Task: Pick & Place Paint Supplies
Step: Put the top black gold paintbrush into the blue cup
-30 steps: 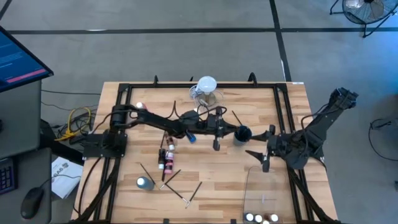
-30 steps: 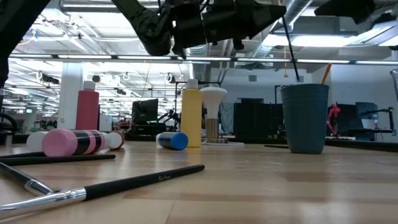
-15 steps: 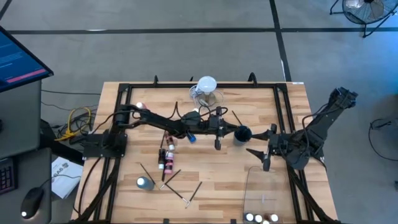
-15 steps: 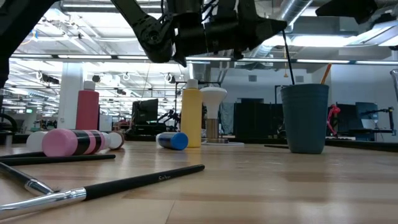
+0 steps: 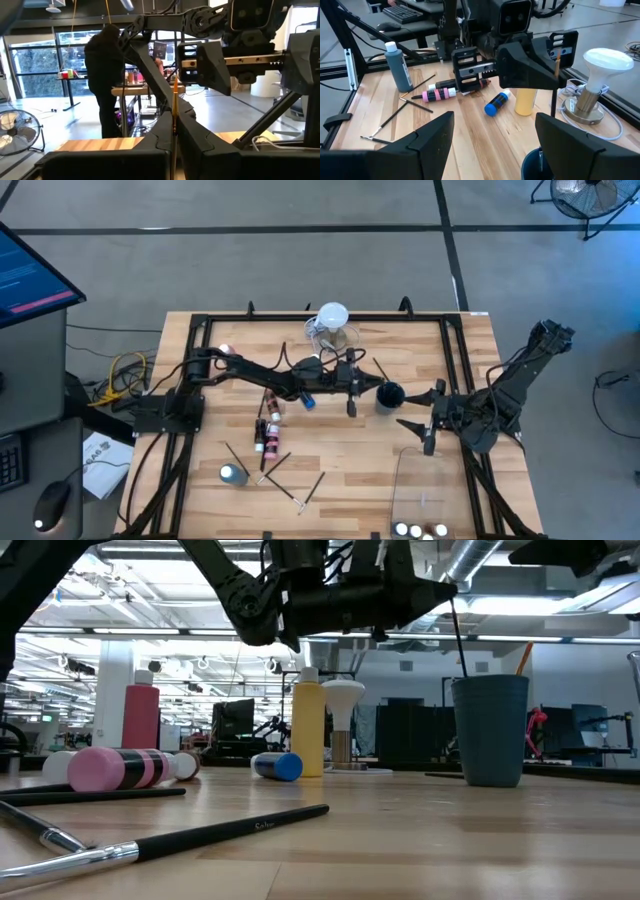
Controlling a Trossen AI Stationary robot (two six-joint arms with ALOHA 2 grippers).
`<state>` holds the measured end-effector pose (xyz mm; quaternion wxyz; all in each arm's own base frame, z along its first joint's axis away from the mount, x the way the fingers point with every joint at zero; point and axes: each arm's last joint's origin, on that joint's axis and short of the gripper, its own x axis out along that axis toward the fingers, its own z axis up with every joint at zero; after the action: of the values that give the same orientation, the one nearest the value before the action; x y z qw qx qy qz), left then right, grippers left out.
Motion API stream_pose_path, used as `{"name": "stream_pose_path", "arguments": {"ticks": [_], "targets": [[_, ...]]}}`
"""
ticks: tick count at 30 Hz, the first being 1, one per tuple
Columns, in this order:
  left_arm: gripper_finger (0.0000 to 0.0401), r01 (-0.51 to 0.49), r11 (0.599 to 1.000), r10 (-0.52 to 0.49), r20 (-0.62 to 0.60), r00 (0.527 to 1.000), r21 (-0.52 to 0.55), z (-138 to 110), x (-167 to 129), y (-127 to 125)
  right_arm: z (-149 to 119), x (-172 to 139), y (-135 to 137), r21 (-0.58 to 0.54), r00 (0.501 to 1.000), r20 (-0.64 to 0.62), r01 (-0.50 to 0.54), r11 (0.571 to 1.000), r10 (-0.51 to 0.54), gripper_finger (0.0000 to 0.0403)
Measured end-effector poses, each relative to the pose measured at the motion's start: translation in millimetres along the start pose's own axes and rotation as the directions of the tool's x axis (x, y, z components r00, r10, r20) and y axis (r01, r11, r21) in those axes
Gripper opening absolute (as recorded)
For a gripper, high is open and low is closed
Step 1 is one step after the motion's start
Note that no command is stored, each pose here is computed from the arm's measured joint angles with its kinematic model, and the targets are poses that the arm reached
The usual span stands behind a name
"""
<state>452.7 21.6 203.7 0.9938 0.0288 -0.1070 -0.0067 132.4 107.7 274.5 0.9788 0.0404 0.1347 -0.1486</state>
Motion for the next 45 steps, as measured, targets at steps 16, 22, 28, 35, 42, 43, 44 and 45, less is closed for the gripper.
{"name": "stream_pose_path", "arguments": {"ticks": [16,22,28,35,42,43,44,45], "targets": [[0.0001,0.008,1.000,-0.009,-0.026,1.000,-0.029,-27,9,-4,0,0,-1,-0.001,1.000,0.011,0.018,1.000,-0.018,0.0272],[0.0001,0.008,1.000,-0.008,-0.013,1.000,-0.028,-25,10,-3,0,0,-1,-0.005,1.000,0.009,0.018,1.000,-0.018,0.0272],[0.0003,0.002,1.000,-0.003,-0.039,0.999,-0.027,-27,10,0,-1,0,-1,-0.012,1.000,0.006,0.020,1.000,-0.020,0.0272],[0.0038,0.002,1.000,-0.004,-0.053,0.999,-0.028,-29,10,-1,-1,0,-1,-0.012,1.000,0.006,0.021,1.000,-0.021,0.0272],[0.0131,0.002,1.000,-0.004,-0.055,0.999,-0.030,-29,10,-1,-1,0,-1,-0.013,1.000,0.005,0.021,1.000,-0.021,0.0272],[0.0147,0.002,1.000,-0.003,-0.054,0.999,-0.030,-29,10,-1,-1,0,-1,-0.014,1.000,0.005,0.021,1.000,-0.021,0.0272],[0.0162,-0.002,1.000,0.000,-0.054,0.999,-0.030,-29,10,-1,-1,0,-1,-0.014,1.000,0.004,0.021,1.000,-0.021,0.0272],[0.0177,-0.008,1.000,0.006,-0.055,0.998,-0.030,-29,10,-1,-1,0,-1,-0.014,1.000,0.004,0.021,1.000,-0.021,0.0272]]}}
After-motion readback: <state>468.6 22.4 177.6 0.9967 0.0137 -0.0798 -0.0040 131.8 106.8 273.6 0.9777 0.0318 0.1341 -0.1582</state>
